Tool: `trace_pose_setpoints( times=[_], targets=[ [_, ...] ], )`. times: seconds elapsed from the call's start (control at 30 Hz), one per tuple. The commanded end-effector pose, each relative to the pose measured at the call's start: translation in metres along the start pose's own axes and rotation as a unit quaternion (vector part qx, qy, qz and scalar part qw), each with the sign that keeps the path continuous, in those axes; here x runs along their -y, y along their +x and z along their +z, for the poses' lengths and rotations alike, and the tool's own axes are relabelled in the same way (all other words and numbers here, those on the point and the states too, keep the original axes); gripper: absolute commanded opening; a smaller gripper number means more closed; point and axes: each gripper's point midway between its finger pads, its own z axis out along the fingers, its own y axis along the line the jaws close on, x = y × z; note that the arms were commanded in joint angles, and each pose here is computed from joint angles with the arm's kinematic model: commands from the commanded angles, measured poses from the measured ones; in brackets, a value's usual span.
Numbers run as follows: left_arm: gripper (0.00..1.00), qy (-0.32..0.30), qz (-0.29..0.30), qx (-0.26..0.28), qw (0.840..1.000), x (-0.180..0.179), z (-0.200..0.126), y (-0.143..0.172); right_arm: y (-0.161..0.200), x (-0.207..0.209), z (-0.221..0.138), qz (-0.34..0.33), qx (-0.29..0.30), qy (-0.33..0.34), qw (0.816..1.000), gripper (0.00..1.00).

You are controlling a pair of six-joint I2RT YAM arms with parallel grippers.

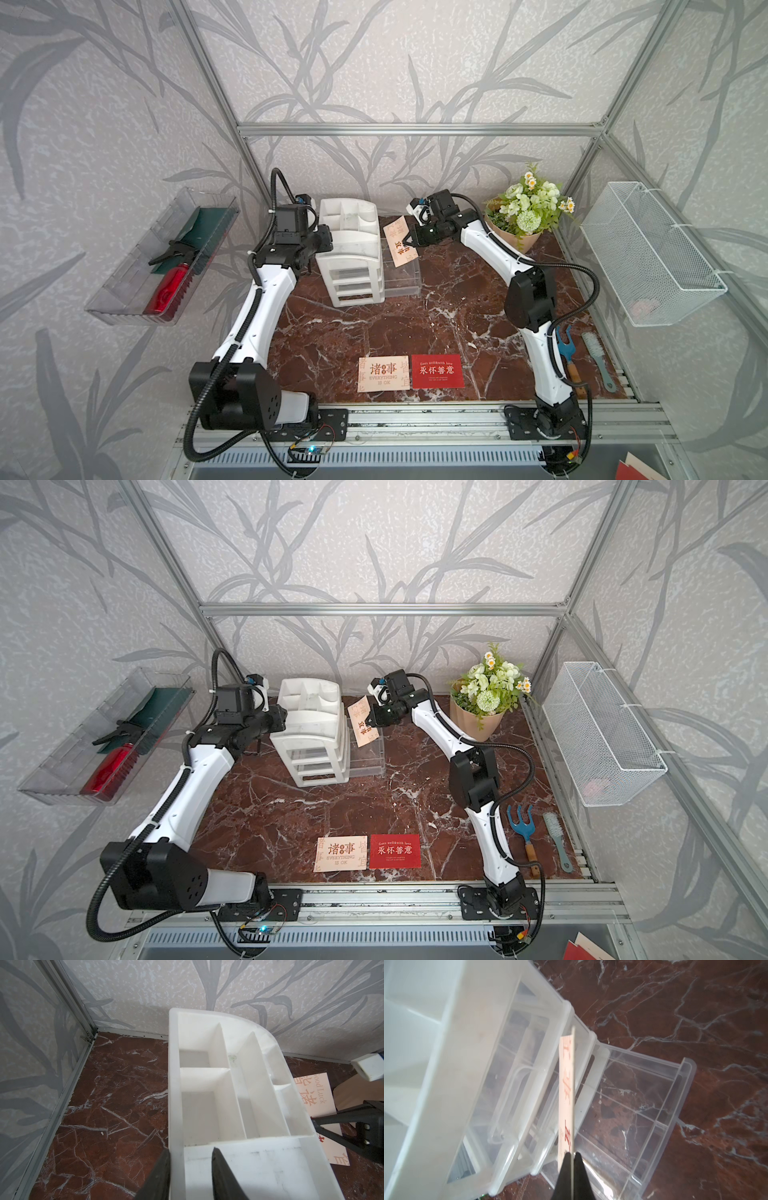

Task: Take the postcards out of the drawer
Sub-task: Pick up the postcard from the drawer, then place the postcard at the center of the board.

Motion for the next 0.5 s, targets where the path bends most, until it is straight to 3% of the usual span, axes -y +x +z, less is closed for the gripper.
trace_pose_setpoints(
  times=[0.0,0.17,0.47],
  targets=[
    [0.33,0.042,0.017,0.035,0.998,0.02,-0.038,-0.018,0.007,-0.021,-0.059,-0.092,-0.027,0.01,0.995,0.04],
    [0.33,0.155,0.028,0.061,0.986,0.067,-0.069,-0.02,0.036,-0.039,-0.103,-0.175,-0.08,0.01,0.981,0.04],
    [0.33,0.336,0.099,0.016,0.936,0.164,-0.082,0.029,0.097,-0.085,-0.144,-0.258,-0.132,-0.104,0.951,0.04]
  ],
)
